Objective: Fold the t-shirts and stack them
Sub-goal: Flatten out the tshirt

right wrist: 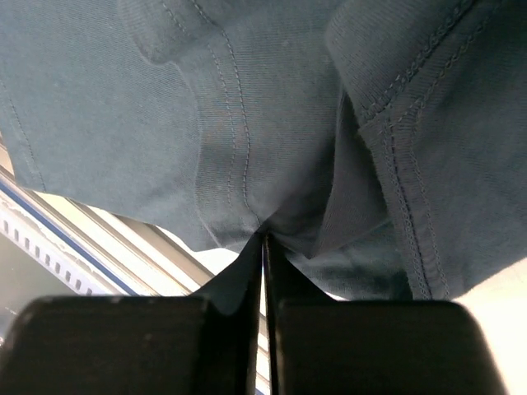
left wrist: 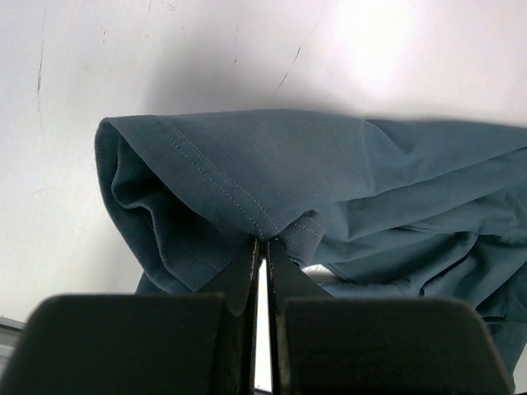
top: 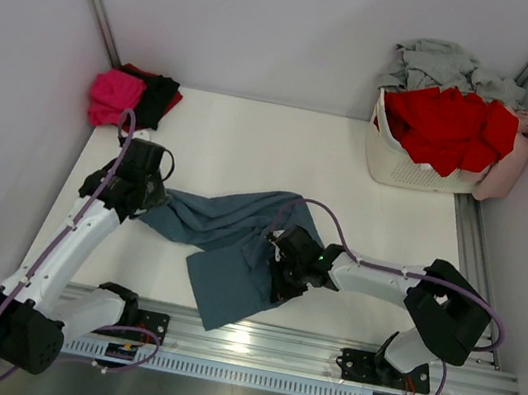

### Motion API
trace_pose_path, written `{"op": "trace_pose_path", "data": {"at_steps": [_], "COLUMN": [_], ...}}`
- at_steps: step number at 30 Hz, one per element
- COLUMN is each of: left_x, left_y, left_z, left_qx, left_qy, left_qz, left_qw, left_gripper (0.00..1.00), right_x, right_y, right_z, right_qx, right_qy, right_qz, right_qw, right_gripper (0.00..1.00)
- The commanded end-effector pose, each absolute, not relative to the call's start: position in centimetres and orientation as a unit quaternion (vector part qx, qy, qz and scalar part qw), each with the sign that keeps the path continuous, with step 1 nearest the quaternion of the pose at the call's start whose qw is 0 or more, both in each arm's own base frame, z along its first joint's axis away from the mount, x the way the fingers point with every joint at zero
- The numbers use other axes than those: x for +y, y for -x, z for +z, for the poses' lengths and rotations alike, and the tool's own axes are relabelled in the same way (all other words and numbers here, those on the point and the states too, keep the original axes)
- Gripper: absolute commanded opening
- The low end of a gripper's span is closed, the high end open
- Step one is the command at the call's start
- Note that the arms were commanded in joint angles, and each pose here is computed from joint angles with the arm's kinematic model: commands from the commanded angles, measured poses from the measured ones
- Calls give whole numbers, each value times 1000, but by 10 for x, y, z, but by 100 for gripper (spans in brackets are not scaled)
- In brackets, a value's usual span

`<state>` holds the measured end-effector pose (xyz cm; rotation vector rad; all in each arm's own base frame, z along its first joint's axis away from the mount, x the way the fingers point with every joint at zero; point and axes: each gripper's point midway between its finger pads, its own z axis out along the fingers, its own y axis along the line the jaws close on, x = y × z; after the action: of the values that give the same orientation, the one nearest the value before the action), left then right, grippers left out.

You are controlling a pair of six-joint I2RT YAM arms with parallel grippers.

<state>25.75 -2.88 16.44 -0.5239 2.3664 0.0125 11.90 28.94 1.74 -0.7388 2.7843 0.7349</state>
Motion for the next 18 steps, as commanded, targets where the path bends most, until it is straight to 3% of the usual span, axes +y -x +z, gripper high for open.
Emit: {"op": "trace_pose_path", "data": {"at_steps": [1,13,18], "left_x": [-25,-27,-27], "left_y": [-262,-260,-260], "left_z": [170,163,163], "left_qx": [902,902,903], "left_qy": [223,227,226], "left_qz": [2,-4,-4], "left_qw": [371,367,366], "left_gripper": [0,0,1], "right_x": [295,278,228], "right_y": [-127,-137,-156], "right_z": [22,26,10], "right_qx": [932,933,954], "right_qy": [258,278,259], "right_qz": [236,191,76], "right_qw": [99,125,128], "right_gripper": [1,0,0]}}
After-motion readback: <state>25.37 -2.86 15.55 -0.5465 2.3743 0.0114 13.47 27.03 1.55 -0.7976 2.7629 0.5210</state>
